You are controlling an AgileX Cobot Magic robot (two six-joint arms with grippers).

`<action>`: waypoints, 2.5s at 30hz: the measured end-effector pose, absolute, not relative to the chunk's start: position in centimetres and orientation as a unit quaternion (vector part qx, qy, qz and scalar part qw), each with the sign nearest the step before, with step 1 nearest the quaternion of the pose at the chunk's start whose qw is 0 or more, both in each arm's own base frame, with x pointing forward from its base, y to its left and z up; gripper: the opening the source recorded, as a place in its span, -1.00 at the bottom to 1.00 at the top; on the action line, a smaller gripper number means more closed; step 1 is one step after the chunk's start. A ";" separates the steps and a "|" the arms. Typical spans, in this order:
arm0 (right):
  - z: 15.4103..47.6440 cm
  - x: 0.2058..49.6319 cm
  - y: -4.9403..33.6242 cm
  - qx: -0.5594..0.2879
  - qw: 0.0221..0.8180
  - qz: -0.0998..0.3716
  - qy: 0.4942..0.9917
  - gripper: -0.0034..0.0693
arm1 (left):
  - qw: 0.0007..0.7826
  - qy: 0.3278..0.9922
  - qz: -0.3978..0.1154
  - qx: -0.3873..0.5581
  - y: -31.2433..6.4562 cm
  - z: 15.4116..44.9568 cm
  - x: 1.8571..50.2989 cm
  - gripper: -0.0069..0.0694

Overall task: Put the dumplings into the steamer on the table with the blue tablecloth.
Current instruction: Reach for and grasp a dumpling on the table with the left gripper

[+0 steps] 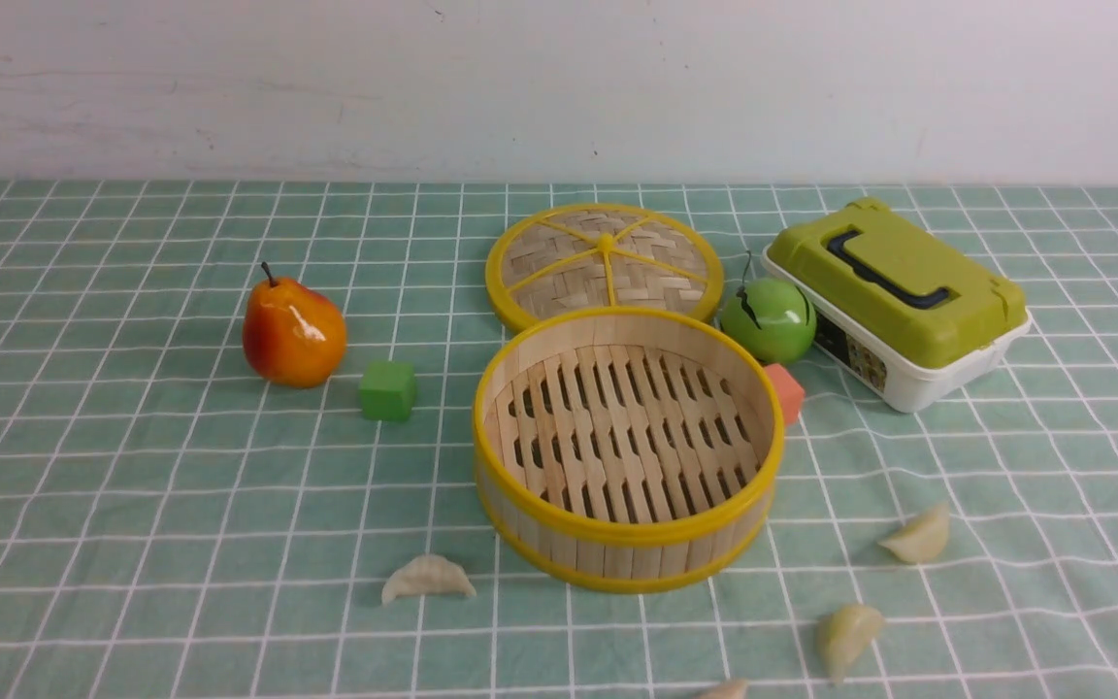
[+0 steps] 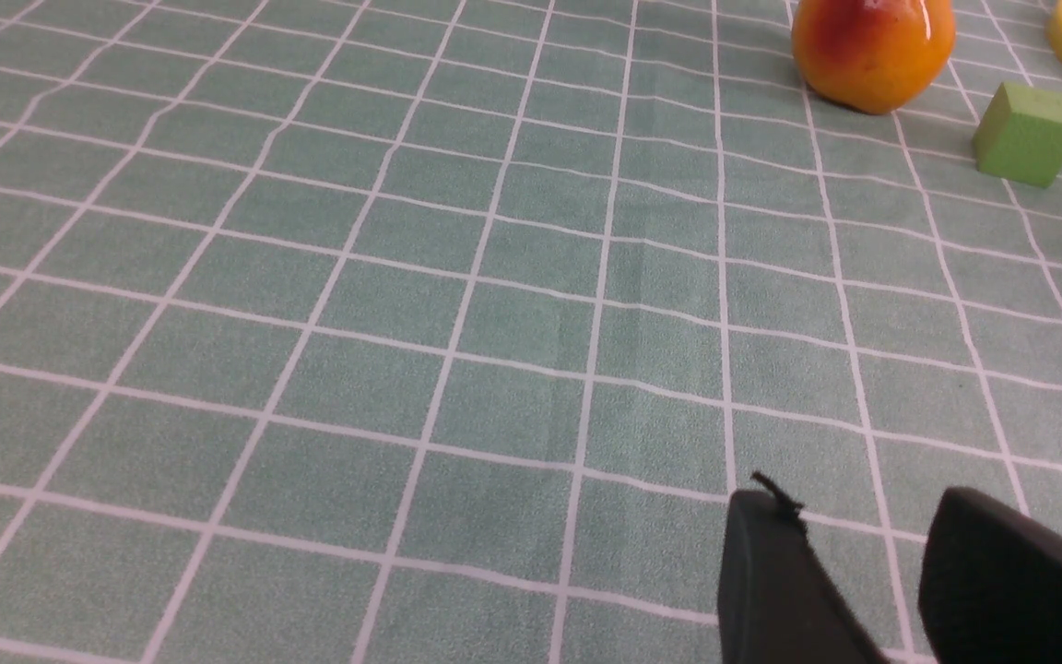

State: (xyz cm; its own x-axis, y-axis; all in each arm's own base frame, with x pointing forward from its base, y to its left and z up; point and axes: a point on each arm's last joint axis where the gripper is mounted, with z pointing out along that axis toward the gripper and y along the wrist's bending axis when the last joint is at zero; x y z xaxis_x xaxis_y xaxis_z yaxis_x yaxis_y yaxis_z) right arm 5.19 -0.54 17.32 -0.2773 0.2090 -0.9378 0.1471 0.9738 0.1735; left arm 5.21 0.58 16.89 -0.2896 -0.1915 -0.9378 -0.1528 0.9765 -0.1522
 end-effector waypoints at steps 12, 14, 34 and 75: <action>17.3 5.2 -0.5 0.111 0.591 0.026 0.799 -0.25 | 0.586 0.803 -0.016 -0.107 0.6 16.9 5.2 -0.20; 17.3 5.2 -0.5 0.111 0.591 0.026 0.799 -0.25 | 0.586 0.803 -0.016 -0.107 0.6 16.9 5.2 -0.20; 17.4 5.2 0.0 0.154 0.587 0.096 0.789 -0.25 | 0.650 0.740 -0.085 -0.152 0.3 18.4 5.6 -0.20; 29.9 12.0 4.4 -0.130 0.313 0.159 0.927 -0.96 | 0.313 0.942 -0.119 -0.039 -2.4 32.5 10.7 -0.86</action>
State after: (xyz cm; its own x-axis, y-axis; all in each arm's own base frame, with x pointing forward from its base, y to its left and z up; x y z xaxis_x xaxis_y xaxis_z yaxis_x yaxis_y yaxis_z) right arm 12.03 4.36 29.89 -0.7708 -0.1419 -0.6210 -0.3405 0.9157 0.2134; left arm 10.71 -2.37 32.49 -0.8013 -0.1482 -0.5796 0.0009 0.9685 -0.2489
